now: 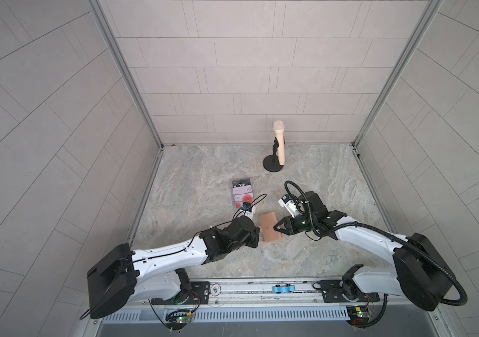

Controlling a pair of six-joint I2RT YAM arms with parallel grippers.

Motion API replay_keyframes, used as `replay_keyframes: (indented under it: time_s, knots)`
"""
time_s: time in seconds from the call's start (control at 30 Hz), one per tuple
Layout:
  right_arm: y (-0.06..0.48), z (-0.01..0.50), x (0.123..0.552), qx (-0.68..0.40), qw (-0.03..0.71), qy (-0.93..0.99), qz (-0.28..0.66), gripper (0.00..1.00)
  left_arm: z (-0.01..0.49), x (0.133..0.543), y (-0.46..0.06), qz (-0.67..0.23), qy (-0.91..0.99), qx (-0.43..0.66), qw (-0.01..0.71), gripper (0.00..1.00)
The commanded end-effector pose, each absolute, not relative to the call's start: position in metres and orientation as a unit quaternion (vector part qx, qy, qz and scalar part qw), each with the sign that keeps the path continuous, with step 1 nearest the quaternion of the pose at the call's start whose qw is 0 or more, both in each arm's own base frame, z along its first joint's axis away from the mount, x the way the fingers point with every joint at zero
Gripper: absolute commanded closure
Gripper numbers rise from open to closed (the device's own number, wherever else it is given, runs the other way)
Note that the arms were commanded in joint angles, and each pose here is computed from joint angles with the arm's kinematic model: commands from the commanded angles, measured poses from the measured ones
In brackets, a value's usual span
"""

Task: Take the credit cards out of the card holder
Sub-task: Open the button on the card holder, then open the card holder.

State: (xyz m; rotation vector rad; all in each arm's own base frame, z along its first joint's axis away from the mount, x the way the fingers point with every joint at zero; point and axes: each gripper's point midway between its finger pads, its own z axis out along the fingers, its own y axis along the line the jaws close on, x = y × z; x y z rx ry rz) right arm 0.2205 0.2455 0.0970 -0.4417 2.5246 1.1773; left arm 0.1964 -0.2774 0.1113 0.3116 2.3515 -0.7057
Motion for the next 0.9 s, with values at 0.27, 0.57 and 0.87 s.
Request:
replay_keyframes:
  time_s: [0.27,0.57,0.87]
  knots:
    - [0.253,0.116,0.216,-0.167,0.165,0.865,0.444,0.95,0.153,0.199,-0.271,-0.301,0.87,0.116,0.373,0.96]
    - [0.26,0.157,0.214,-0.182,0.187,0.838,0.48,1.0,0.148,0.202,-0.251,-0.29,0.868,0.093,0.393,0.66]
    - [0.268,0.186,0.215,-0.182,0.197,0.814,0.516,1.0,0.152,0.201,-0.262,-0.324,0.854,0.103,0.394,0.59]
